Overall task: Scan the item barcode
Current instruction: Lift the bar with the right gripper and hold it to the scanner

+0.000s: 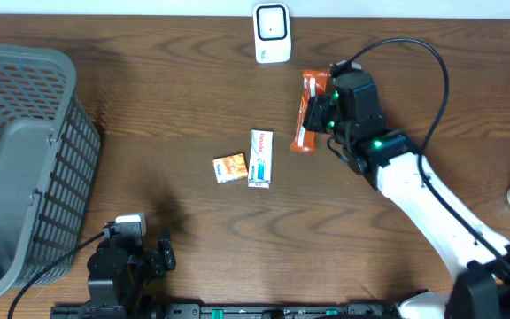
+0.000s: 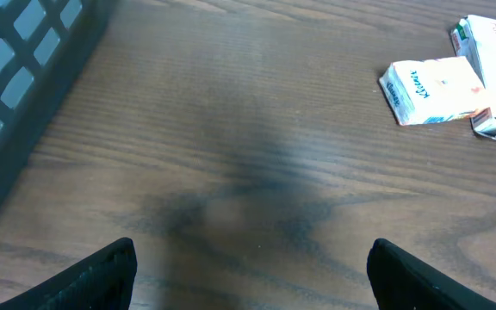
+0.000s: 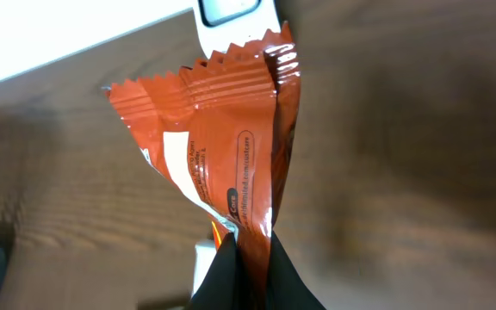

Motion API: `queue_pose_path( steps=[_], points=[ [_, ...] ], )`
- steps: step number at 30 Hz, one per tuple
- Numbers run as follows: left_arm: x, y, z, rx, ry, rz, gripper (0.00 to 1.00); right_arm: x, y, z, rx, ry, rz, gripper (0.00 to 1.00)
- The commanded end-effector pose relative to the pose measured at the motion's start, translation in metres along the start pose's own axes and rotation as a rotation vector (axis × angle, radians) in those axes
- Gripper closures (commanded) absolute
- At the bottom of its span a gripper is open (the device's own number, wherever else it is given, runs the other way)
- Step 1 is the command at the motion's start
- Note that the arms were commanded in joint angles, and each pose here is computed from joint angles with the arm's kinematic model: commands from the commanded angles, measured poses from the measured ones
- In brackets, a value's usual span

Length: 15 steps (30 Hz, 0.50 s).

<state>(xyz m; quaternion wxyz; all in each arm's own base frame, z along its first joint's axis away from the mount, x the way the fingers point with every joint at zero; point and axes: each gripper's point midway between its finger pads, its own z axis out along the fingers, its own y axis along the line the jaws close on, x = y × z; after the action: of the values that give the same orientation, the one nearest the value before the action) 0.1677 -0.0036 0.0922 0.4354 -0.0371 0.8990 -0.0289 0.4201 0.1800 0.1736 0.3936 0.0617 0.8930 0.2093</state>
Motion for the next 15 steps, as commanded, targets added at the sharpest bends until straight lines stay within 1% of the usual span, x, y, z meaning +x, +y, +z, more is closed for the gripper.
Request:
queue_pose_path(
  steps=[1, 4, 7, 11, 15],
  points=[
    [0.001, 0.001, 0.001, -0.007, 0.003, -0.008, 0.14, -0.05, 0.022, 0.003, -0.007, -0.129, -0.059, 0.98],
    [0.001, 0.001, 0.001, -0.007, 0.003, -0.008, 0.14, -0.092, 0.032, 0.01, 0.04, -0.224, -0.137, 0.98],
    [0.001, 0.001, 0.001, -0.007, 0.003, -0.008, 0.14, -0.127, 0.038, 0.024, 0.095, -0.296, -0.196, 0.98],
    [0.001, 0.001, 0.001, -0.007, 0.003, -0.008, 0.14, -0.152, 0.036, 0.054, 0.194, -0.349, -0.261, 0.98],
    [0.001, 0.001, 0.001, -0.007, 0.003, -0.007, 0.14, -0.164, 0.04, 0.084, 0.323, -0.421, -0.403, 0.98]
  ],
)
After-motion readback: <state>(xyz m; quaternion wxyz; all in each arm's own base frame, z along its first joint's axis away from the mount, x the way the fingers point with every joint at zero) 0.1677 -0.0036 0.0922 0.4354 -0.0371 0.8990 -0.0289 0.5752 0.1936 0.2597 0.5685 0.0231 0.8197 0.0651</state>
